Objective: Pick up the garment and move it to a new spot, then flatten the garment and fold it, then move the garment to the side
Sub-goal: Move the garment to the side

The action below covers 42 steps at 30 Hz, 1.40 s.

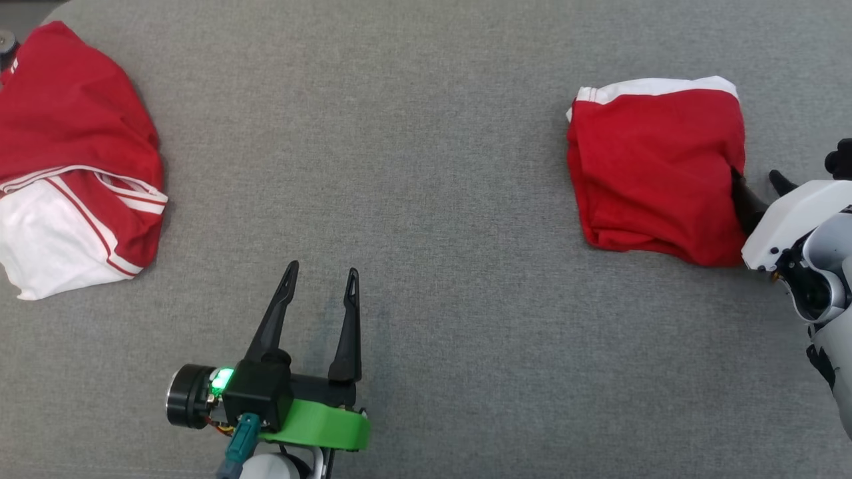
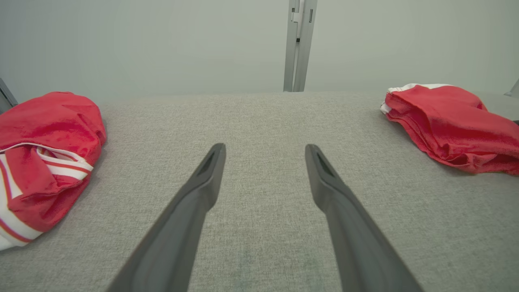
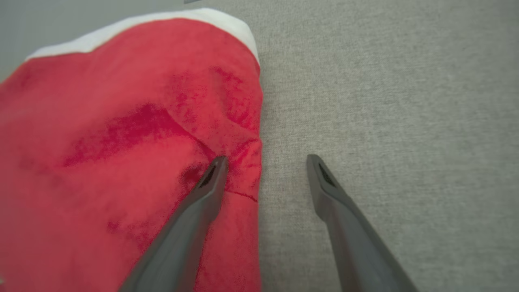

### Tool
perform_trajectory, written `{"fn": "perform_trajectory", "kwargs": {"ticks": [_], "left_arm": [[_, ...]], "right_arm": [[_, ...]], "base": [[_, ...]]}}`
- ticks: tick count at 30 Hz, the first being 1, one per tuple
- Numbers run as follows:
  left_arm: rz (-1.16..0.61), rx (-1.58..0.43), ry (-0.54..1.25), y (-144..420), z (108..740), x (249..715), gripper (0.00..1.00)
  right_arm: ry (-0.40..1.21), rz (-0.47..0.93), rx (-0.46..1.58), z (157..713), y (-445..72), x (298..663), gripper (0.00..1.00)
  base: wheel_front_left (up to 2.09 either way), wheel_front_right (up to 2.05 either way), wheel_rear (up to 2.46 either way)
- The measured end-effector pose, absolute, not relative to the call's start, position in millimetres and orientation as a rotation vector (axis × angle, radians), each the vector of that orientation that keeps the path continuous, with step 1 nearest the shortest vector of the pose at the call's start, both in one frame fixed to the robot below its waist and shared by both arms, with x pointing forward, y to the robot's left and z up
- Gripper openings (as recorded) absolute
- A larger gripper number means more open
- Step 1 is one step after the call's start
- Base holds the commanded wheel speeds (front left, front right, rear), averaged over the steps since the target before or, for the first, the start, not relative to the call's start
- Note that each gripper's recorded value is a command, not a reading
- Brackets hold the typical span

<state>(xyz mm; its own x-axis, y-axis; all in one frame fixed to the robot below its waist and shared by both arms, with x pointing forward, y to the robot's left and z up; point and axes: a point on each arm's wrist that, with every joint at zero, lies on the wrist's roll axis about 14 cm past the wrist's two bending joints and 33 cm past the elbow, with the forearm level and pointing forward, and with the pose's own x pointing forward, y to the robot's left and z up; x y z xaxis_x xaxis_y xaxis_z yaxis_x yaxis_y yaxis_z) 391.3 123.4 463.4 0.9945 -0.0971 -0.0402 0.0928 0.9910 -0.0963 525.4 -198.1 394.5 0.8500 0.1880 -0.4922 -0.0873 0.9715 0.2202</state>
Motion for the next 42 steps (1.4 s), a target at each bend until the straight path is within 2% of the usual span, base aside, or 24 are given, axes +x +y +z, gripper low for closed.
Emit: {"fn": "perform_trajectory", "kwargs": {"ticks": [1, 2, 3, 8, 12, 21, 30, 32, 37, 40, 42], "left_arm": [[-0.089, -0.093, 0.053, 125.3, 460.4, 391.7, 1.0], [-0.084, -0.091, 0.059, 126.9, 458.3, 392.2, 1.0], [-0.078, -0.089, 0.066, 129.1, 455.9, 392.8, 1.0], [-0.073, -0.078, 0.089, 132.2, 445.9, 397.7, 1.0], [-0.127, -0.067, 0.078, 120.2, 444.7, 409.3, 1.0], [-0.325, -0.049, 0.048, 74.8, 437.9, 437.1, 1.0], [-0.502, -0.041, 0.019, 30.7, 423.2, 455.7, 1.0], [-0.518, -0.052, 0.026, 25.5, 418.2, 456.3, 1.0], [-0.52, -0.065, 0.026, 22.3, 418.9, 455.7, 1.0], [-0.475, -0.1, 0.011, 28.3, 429.7, 457.0, 1.0], [-0.439, -0.107, 0.003, 35.5, 437.0, 455.3, 1.0]], "right_arm": [[0.565, 0.16, 0.208, 386.4, -191.6, 524.6, 0.71], [0.578, 0.167, 0.225, 382.1, -187.4, 525.0, 0.31], [0.583, 0.181, 0.229, 379.7, -183.2, 527.3, 0.0], [0.552, 0.205, 0.205, 377.1, -183.8, 532.6, 0.0], [0.514, 0.172, 0.155, 382.3, -210.1, 530.7, 0.0], [0.456, -0.001, -0.049, 405.5, -321.3, 525.3, 0.0], [0.467, -0.165, -0.375, 431.4, -427.5, 536.8, 0.0], [0.47, -0.19, -0.44, 433.6, -440.6, 540.1, 1.0], [0.378, -0.156, -0.514, 439.5, -424.6, 556.6, 1.0], [0.305, -0.112, -0.48, 437.5, -393.7, 561.6, 1.0], [0.299, -0.068, -0.439, 423.6, -365.7, 552.7, 1.0]], "base": [[0.0, 0.0, 0.0], [0.0, 0.0, 0.0], [0.0, 0.0, 0.0], [0.0, 0.0, 0.0], [0.0, 0.0, 0.0], [0.0, 0.0, 0.0], [0.0, 0.0, 0.0], [0.0, 0.0, 0.0], [0.0, 0.0, 0.0], [0.0, 0.0, 0.0], [0.0, 0.0, 0.0]]}}
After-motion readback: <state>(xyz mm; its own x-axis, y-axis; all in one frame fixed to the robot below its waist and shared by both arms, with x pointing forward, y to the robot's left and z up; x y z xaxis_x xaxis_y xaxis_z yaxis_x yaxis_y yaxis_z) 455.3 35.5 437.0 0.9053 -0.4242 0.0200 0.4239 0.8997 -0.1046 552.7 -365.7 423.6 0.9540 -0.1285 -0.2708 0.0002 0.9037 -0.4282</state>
